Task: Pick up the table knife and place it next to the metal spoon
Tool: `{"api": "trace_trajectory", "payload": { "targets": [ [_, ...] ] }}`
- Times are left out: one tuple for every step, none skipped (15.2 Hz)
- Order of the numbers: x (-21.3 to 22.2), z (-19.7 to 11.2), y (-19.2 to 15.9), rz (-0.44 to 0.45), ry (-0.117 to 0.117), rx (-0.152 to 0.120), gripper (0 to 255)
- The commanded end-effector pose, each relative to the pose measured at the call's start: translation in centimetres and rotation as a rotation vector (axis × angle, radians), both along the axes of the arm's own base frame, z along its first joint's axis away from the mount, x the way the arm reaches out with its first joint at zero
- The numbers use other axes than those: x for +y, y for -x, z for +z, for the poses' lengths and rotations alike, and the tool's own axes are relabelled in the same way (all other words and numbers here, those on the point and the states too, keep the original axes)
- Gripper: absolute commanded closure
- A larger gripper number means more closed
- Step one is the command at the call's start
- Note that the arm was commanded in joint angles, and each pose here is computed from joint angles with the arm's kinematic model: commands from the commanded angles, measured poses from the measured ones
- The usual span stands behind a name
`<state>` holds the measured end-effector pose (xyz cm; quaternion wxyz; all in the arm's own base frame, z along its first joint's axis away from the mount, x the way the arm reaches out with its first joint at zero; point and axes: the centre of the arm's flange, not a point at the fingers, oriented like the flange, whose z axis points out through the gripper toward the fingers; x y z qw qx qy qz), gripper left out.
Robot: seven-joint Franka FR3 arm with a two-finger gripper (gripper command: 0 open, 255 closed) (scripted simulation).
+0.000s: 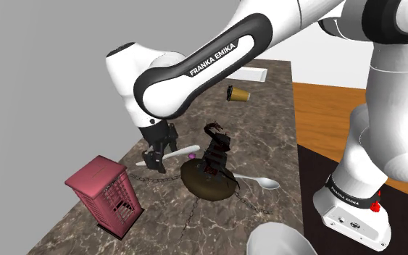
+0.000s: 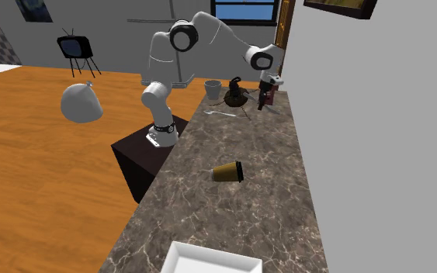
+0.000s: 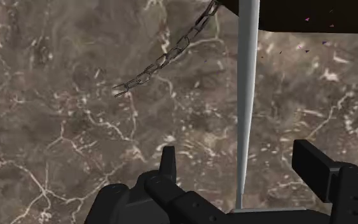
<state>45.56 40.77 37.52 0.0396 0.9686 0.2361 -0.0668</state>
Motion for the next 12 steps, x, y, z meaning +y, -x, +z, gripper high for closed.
{"api": "trace_trajectory", "payload": {
  "targets": [
    [1.5,1.2,-1.9,0.039,-0.001,0.015,0],
    [2.3,1.7,-2.9,0.059,-0.001,0.023,0],
    [3.1,2.3,-4.0,0.078,-0.002,0.031,0],
    [3.9,2.8,-5.0,0.098,-0.003,0.039,0],
    [4.7,3.3,-6.0,0.118,-0.003,0.046,0],
    [4.7,3.3,-6.1,0.12,-0.003,0.047,0],
    [4.7,2.8,-6.0,0.12,-0.003,0.047,0],
    [4.6,2.3,-5.9,0.12,-0.003,0.047,0],
    [4.5,1.8,-5.8,0.12,-0.003,0.047,0],
    [4.5,1.3,-5.8,0.12,-0.003,0.047,0],
    [4.4,0.8,-5.7,0.12,-0.003,0.047,0],
    [4.3,0.2,-5.6,0.12,-0.003,0.047,0]
  ]
}}
